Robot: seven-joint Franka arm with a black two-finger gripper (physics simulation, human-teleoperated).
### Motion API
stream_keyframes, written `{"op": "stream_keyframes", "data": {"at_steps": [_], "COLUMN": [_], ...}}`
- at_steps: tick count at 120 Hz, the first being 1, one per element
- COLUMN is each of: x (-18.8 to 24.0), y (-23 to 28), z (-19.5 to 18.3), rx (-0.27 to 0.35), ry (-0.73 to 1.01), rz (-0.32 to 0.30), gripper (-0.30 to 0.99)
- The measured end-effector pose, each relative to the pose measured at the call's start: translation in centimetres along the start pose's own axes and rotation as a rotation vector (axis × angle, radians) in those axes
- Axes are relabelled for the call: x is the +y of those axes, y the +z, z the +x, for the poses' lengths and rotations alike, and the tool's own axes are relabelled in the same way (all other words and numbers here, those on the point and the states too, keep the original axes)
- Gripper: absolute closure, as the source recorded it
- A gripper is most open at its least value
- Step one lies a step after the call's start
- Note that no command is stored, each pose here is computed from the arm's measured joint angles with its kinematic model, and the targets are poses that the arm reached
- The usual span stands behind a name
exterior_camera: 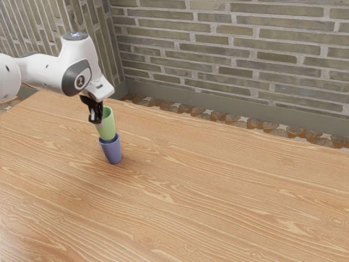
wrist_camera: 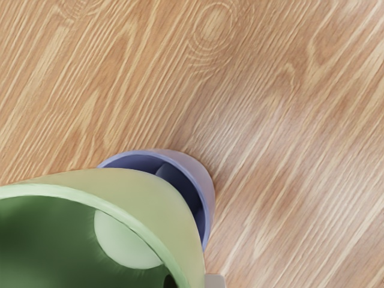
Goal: Place the left cup onto the right cup
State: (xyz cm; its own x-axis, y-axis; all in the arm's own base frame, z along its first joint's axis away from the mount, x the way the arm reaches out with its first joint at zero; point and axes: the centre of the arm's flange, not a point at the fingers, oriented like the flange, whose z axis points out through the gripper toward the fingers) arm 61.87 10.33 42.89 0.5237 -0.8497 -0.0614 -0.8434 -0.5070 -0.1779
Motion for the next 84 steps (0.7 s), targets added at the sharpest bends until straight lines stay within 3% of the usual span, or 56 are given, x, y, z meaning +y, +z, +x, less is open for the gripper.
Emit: {"op": "stream_keyframes", "data": {"at_steps": [17, 36, 51, 84], "x": [0.01, 0.05, 0.07, 0.09], "y": [0.26, 0.35, 0.38, 0.34], "z": [0.04, 0.01, -0.01, -0.03], "rx": [-0.002, -0.008, -0.011, -0.012], "ry": [-0.003, 0.001, 0.003, 0.004], "rz": [-0.004, -0.006, -0.008, -0.011], "gripper": [0.74, 0.39, 0.22, 0.06]}}
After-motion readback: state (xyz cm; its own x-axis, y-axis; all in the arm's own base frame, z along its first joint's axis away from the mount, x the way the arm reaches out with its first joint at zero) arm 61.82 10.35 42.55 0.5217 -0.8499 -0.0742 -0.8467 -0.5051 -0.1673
